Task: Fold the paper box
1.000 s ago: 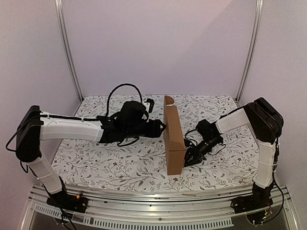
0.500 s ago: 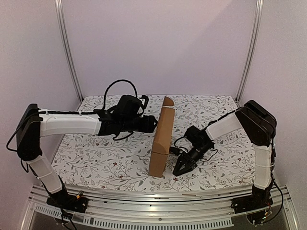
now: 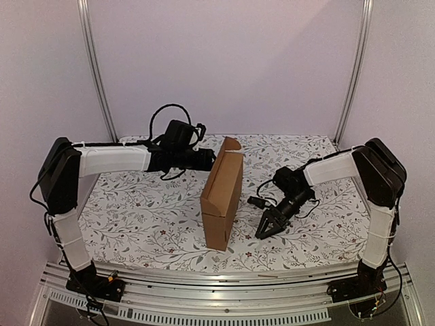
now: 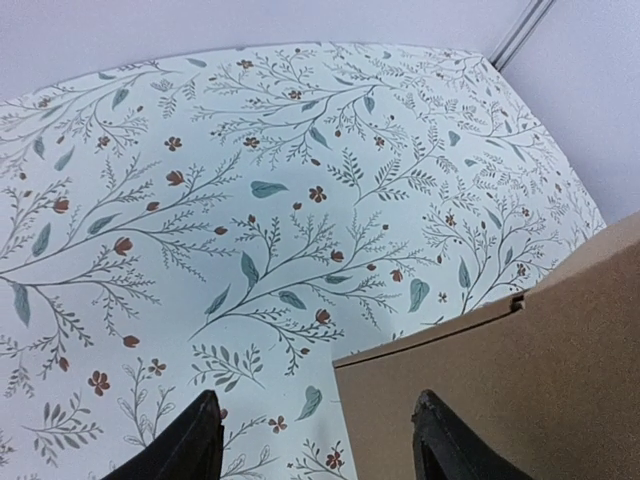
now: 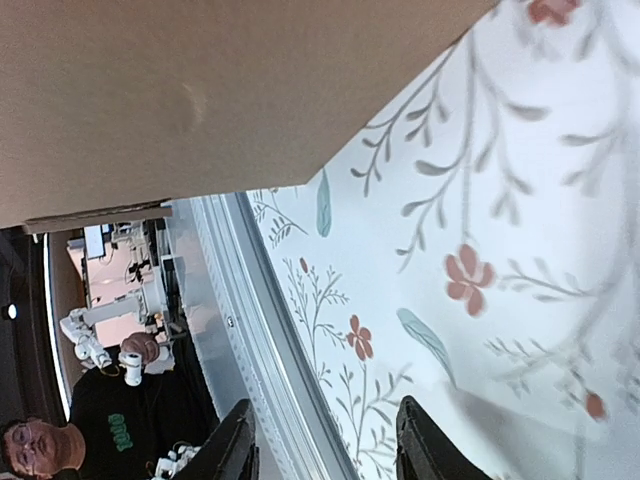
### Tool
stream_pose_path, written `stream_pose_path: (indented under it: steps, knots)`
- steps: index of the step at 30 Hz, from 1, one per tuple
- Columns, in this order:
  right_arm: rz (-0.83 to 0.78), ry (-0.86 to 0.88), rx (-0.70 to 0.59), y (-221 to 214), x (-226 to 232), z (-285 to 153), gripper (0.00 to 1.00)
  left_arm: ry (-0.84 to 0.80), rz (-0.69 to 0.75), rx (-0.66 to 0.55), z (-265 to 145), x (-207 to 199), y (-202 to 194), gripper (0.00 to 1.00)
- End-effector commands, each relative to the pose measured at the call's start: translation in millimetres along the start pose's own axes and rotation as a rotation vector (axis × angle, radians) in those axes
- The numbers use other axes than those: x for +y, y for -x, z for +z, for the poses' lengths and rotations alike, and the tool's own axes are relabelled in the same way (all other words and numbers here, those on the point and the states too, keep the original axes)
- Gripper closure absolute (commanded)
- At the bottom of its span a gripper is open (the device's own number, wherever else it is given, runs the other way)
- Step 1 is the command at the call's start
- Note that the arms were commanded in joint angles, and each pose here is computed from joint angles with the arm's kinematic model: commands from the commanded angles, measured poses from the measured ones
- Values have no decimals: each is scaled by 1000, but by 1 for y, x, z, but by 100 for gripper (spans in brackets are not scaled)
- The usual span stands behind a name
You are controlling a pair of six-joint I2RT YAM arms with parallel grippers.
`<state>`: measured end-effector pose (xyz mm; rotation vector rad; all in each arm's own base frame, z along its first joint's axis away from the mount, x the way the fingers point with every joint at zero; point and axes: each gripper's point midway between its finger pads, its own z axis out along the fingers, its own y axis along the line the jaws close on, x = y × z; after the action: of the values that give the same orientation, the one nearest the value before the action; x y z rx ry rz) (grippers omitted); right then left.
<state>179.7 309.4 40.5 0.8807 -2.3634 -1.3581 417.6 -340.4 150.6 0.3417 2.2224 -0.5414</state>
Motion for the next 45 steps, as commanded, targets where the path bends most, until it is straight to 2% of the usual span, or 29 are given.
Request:
stream_pose_path:
  steps: [1,4,6,9,12,17,20,23,27,31,39,45]
  knots:
    - [-86,-128,-71,12,1,-64,54,-53,20,10,5,-3,5,36]
    - [-141,-189,-132,30,7,-106,54,-32,20,10,-3,-1,11,36]
    - [-246,-304,-190,49,16,-138,53,32,7,-4,-19,9,17,36]
    - [-476,-493,-294,82,47,-187,45,115,-24,-62,-66,18,25,36]
    - [-624,-605,-371,111,75,-222,40,165,-39,-110,-125,17,19,36]
    - [-713,-680,-455,155,79,-254,41,184,-86,-140,-189,7,-51,38]
    - [-654,-653,-595,185,63,-281,44,109,-155,-111,-201,-3,-107,41]
    - [-541,-622,-727,211,42,-308,48,69,-82,-71,-202,-19,-151,43]
    - [-448,-572,-724,243,-4,-292,50,58,61,17,-189,-44,-185,43]
    - [-372,-505,-715,263,-34,-266,52,94,130,51,-171,-59,-197,41]
    - [-334,-351,-644,289,-48,-179,52,110,43,-21,-149,-61,-200,40]
    - [-304,-267,-613,292,-47,-146,52,116,-12,-74,-148,-58,-190,39]
